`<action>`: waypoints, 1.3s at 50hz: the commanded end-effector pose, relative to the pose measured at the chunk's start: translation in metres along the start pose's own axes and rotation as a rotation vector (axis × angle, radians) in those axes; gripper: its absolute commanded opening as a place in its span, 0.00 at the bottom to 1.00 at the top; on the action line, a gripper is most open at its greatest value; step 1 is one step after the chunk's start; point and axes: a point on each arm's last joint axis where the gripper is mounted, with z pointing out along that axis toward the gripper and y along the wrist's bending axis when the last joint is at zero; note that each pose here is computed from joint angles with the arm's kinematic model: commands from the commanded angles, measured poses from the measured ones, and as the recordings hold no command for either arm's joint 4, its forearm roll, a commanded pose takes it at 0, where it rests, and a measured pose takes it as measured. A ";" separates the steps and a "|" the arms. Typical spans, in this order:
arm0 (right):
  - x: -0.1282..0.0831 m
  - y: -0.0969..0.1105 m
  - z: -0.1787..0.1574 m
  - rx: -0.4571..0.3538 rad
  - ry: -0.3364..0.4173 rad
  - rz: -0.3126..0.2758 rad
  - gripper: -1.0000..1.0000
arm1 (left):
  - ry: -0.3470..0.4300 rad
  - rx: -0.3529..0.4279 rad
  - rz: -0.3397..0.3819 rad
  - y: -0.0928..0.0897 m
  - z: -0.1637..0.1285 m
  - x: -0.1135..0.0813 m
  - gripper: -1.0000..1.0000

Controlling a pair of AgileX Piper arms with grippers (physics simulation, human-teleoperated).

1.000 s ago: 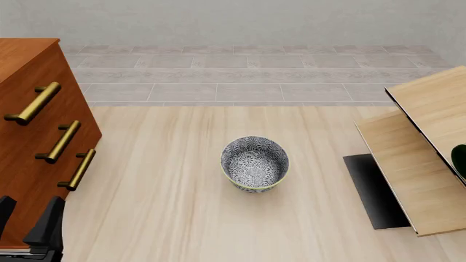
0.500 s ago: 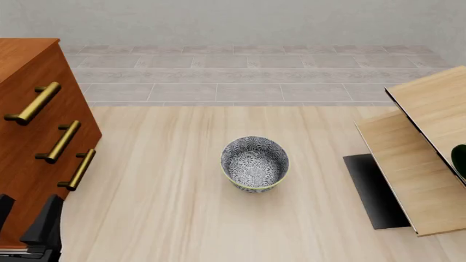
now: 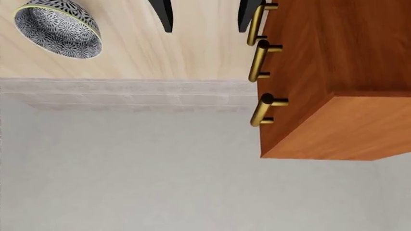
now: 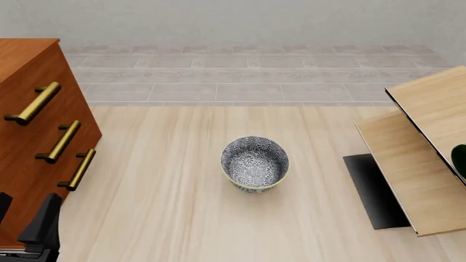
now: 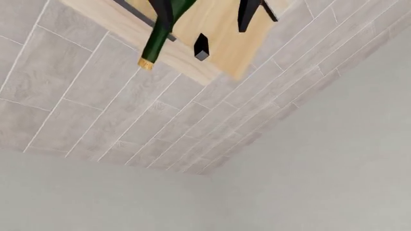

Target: Put the wine bottle on the wine rack.

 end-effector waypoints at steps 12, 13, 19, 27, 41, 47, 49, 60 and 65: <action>0.004 0.019 -0.049 -0.170 -0.005 -0.051 1.00 | -0.004 0.011 0.016 -0.001 0.000 -0.005 1.00; 0.004 0.020 -0.053 -0.184 -0.005 -0.066 1.00 | -0.004 0.012 0.016 -0.001 0.000 -0.005 1.00; 0.009 0.022 -0.064 -0.235 0.005 -0.073 1.00 | -0.006 0.017 0.020 -0.001 0.000 -0.007 1.00; 0.017 0.023 -0.080 -0.313 0.011 -0.088 1.00 | -0.006 0.027 0.022 -0.002 0.000 -0.010 1.00; 0.038 0.016 -0.105 -0.444 0.018 -0.108 1.00 | -0.005 0.040 0.034 -0.002 -0.001 -0.012 1.00; 0.042 0.010 -0.119 -0.514 0.001 -0.151 1.00 | -0.003 0.042 0.038 -0.003 -0.001 -0.012 1.00; 0.044 0.009 -0.123 -0.528 0.003 -0.144 1.00 | -0.002 0.044 0.041 -0.003 -0.001 -0.013 1.00; 0.044 -0.004 -0.147 -0.635 -0.028 -0.164 1.00 | -0.006 0.054 0.048 -0.003 -0.001 -0.018 1.00; 0.047 -0.011 -0.156 -0.677 -0.038 -0.160 1.00 | -0.012 0.058 0.047 -0.004 -0.002 -0.024 1.00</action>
